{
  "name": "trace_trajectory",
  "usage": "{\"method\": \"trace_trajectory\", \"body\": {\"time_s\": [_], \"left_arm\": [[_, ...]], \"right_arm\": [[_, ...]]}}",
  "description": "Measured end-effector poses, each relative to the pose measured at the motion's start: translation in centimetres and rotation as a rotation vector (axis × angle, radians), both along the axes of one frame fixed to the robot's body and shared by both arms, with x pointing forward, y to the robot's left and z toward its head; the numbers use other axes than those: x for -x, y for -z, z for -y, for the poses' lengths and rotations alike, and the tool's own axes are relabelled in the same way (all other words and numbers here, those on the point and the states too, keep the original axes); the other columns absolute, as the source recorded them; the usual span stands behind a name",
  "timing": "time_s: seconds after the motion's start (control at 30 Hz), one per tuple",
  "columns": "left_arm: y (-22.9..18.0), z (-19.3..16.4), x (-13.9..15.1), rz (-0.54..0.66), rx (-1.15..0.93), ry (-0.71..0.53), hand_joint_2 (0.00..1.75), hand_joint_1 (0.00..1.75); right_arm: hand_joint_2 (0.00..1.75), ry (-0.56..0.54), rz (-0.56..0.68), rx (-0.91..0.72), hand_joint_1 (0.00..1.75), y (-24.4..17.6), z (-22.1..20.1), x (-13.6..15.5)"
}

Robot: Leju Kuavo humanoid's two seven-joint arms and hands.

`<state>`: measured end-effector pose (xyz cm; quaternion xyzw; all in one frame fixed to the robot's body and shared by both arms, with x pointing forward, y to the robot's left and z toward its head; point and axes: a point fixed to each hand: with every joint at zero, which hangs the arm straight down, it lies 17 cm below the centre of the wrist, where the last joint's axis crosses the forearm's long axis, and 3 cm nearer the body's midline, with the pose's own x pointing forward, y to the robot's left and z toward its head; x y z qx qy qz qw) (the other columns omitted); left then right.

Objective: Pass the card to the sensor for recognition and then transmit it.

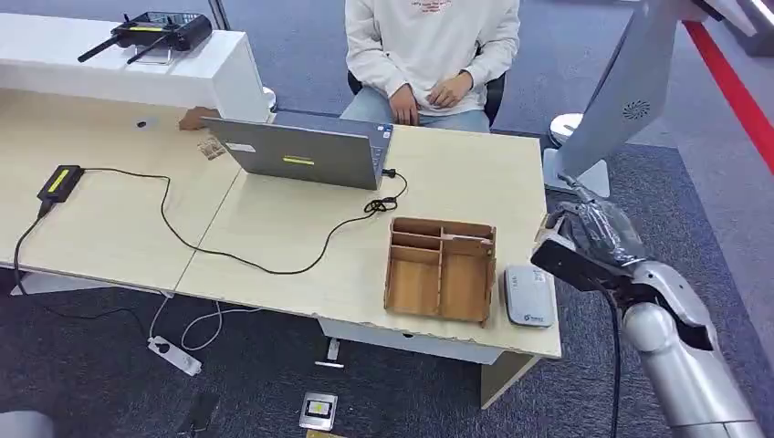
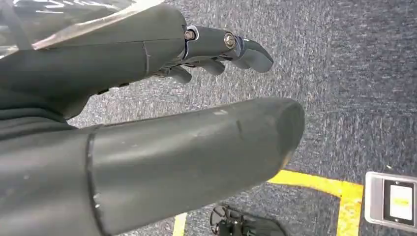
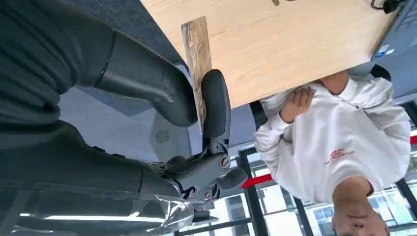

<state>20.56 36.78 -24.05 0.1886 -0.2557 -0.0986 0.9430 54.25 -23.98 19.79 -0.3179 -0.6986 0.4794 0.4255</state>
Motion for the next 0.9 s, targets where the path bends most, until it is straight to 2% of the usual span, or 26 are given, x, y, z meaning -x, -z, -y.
{"method": "trace_trajectory", "body": {"time_s": [0.4,0.9], "left_arm": [[0.0,-0.5,0.1,-0.006,-0.04,0.032,0.0,0.0],[0.0,-0.9,0.3,-0.012,-0.06,0.055,0.0,0.0]], "right_arm": [[1.75,0.074,-0.083,0.039,1.75,5.8,3.3,1.4],[1.75,0.13,-0.143,0.106,1.75,10.0,7.0,2.9]]}}
